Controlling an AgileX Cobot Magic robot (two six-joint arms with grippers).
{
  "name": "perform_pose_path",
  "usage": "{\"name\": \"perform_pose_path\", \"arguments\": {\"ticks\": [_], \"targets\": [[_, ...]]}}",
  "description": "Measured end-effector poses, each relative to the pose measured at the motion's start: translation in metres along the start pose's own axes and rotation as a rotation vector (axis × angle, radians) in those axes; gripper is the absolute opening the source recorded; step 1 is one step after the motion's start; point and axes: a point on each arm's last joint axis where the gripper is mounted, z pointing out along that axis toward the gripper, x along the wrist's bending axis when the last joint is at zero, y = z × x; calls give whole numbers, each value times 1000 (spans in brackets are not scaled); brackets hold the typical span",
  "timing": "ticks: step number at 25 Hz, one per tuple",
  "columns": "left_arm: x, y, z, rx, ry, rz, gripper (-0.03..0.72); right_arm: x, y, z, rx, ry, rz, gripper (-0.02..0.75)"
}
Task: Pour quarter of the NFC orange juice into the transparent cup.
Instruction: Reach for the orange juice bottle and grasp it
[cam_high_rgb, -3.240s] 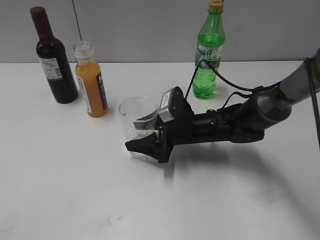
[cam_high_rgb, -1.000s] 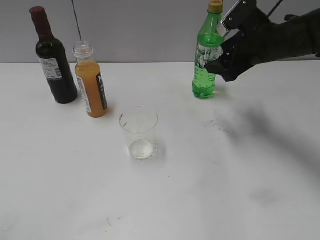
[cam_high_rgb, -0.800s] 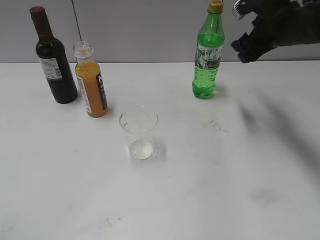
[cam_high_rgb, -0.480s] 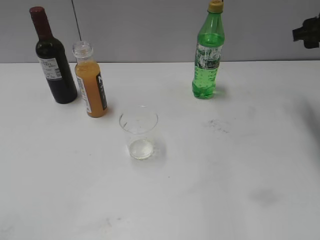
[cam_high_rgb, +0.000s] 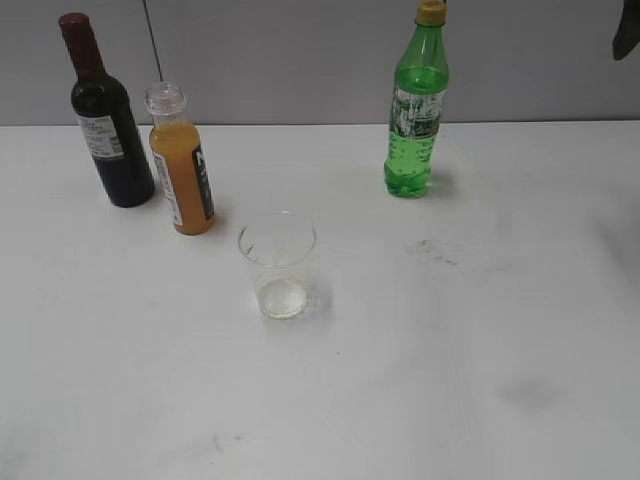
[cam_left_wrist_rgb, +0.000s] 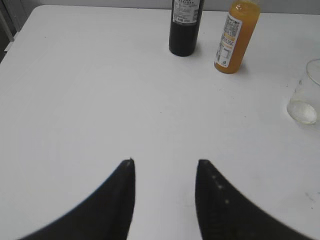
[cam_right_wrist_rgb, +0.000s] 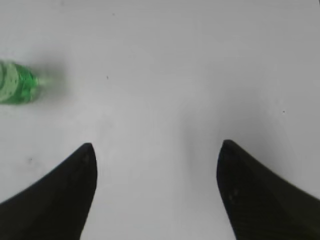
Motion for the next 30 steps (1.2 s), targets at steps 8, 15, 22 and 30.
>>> {"name": "perform_pose_path", "arguments": {"ticks": [8, 15, 22, 30], "targets": [[0, 0, 0, 0, 0, 0, 314, 4, -1, -59, -23, 89, -80, 573], [0, 0, 0, 0, 0, 0, 314, 0, -66, -121, -62, 111, -118, 573], [0, 0, 0, 0, 0, 0, 314, -3, -174, -128, 37, 116, -126, 573], [0, 0, 0, 0, 0, 0, 314, -3, -267, -119, -35, 126, -114, 573]]}}
